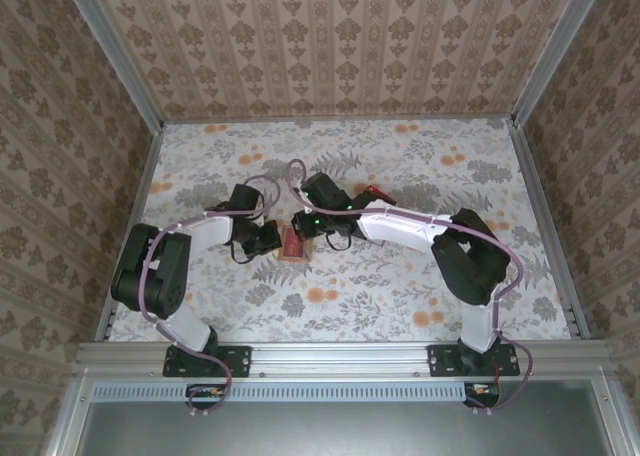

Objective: Put the credit cards into the card holder

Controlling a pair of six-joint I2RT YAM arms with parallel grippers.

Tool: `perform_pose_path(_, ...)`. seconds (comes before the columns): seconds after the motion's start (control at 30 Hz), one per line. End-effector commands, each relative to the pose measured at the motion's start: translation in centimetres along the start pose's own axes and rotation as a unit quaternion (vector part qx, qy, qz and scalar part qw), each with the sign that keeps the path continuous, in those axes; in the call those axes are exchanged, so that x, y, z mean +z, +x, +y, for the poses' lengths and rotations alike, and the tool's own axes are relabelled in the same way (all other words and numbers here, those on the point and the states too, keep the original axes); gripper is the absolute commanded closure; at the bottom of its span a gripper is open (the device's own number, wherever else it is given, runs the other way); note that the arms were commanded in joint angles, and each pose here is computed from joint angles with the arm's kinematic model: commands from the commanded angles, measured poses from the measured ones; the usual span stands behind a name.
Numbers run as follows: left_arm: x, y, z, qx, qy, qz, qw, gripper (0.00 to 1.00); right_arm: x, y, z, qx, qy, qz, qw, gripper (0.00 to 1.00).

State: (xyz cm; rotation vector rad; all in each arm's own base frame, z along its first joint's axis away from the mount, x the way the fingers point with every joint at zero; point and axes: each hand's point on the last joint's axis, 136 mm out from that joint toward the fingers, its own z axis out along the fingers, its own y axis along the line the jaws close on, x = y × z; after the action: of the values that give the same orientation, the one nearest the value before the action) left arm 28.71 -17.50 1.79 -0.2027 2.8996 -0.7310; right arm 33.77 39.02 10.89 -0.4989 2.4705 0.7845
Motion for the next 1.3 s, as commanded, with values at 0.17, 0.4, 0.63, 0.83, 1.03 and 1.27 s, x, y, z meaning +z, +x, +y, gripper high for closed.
perform_pose_path(0.17,1.1,0.8,-0.6,-0.006,0.000,0.014,1.000,1.00,2.4,-0.5,2.7,0.053,-0.087,0.001,0.995,0.97)
perform_pose_path(0.4,-1.6,0.5,0.7,-0.027,0.003,-0.007,1.000,0.89,2.6,0.7,-1.0,0.066,-0.028,0.015,0.997,0.96)
perform_pose_path(0.63,-7.3,-0.6,2.0,-0.057,0.016,-0.072,0.996,0.84,5.2,2.1,0.2,0.038,-0.022,0.061,0.997,0.93)
perform_pose_path(0.83,-10.5,-1.1,2.6,-0.061,0.011,-0.121,0.991,0.83,7.3,3.3,0.2,0.016,0.000,0.094,0.995,0.78)
perform_pose_path(1.03,-10.1,-1.3,2.2,-0.057,0.024,-0.112,0.992,0.83,4.5,1.5,1.8,0.007,-0.015,0.071,0.997,0.51)
perform_pose_path(1.27,-11.3,-1.9,0.2,-0.017,0.036,-0.121,0.992,0.83,-0.6,-1.7,4.5,0.015,-0.065,0.020,0.998,0.47)
